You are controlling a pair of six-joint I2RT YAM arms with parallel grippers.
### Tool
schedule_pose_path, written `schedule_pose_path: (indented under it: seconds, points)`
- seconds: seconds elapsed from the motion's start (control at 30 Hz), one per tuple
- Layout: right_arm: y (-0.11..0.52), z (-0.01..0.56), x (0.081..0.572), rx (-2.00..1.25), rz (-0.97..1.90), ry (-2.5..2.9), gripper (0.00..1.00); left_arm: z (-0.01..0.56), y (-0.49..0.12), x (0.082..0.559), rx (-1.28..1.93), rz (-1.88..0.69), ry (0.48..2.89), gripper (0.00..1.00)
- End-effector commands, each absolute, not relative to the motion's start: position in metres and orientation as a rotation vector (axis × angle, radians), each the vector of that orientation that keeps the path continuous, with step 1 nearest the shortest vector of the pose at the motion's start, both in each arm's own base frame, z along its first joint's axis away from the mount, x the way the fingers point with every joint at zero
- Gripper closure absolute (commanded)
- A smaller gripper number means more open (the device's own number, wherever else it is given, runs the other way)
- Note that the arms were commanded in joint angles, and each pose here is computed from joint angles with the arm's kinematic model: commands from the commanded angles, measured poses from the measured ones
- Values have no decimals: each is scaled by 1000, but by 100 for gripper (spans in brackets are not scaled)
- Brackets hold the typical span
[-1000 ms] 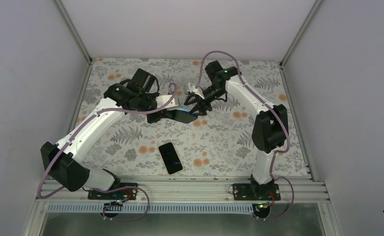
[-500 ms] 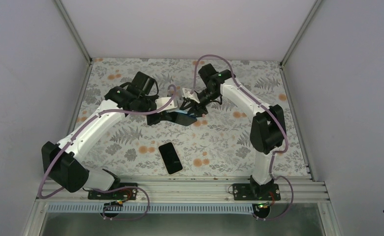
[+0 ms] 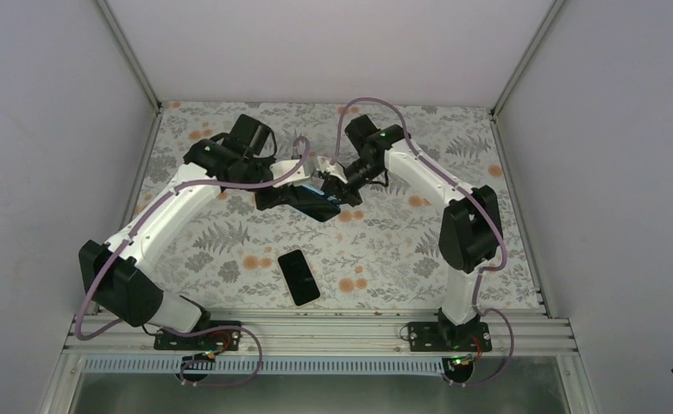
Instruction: Take the phone out of the phone case
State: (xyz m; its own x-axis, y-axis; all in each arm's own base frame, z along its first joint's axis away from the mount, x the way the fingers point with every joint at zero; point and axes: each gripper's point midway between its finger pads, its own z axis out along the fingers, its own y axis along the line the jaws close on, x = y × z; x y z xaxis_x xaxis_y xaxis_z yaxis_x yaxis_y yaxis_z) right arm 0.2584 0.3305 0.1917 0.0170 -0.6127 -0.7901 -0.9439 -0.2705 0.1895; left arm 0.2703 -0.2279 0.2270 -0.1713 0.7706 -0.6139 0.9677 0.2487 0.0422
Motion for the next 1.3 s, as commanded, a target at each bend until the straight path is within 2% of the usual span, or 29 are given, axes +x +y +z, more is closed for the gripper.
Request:
schedule_pose_path:
  seconds: [0.0,0.03,0.13,0.23,0.27,0.4,0.6,0.77,1.0,1.17,1.27]
  points:
    - [368,260,144,-1873,1736,1381,97,332,-262,361,1340,-252,1549,73]
    - [368,263,149,-1850,1748,1385,97,331,-262,360,1344,-255,1553,72]
    - [368,272,170,-1776,1761,1416,97,327,-259,352,1362,-269,1564,56]
    - [363,270,196,-1699,1766,1477,97,329,-254,345,1367,-257,1564,31]
    - [362,268,203,-1680,1762,1502,97,332,-252,341,1369,-252,1559,26]
    - [351,257,233,-1584,1755,1604,97,343,-240,334,1359,-187,1549,13]
    - [338,236,279,-1394,1685,1852,97,353,-215,324,1349,-39,1551,6]
    - [317,234,353,-1040,1568,2053,97,359,-220,321,1297,91,1486,3]
    - [295,246,437,-765,1392,2188,97,337,-230,349,1135,329,1407,0]
    - [294,265,460,-671,1348,2172,97,327,-260,350,1078,374,1293,0]
    - [294,277,468,-638,1338,2149,97,341,-285,352,1022,334,1214,0]
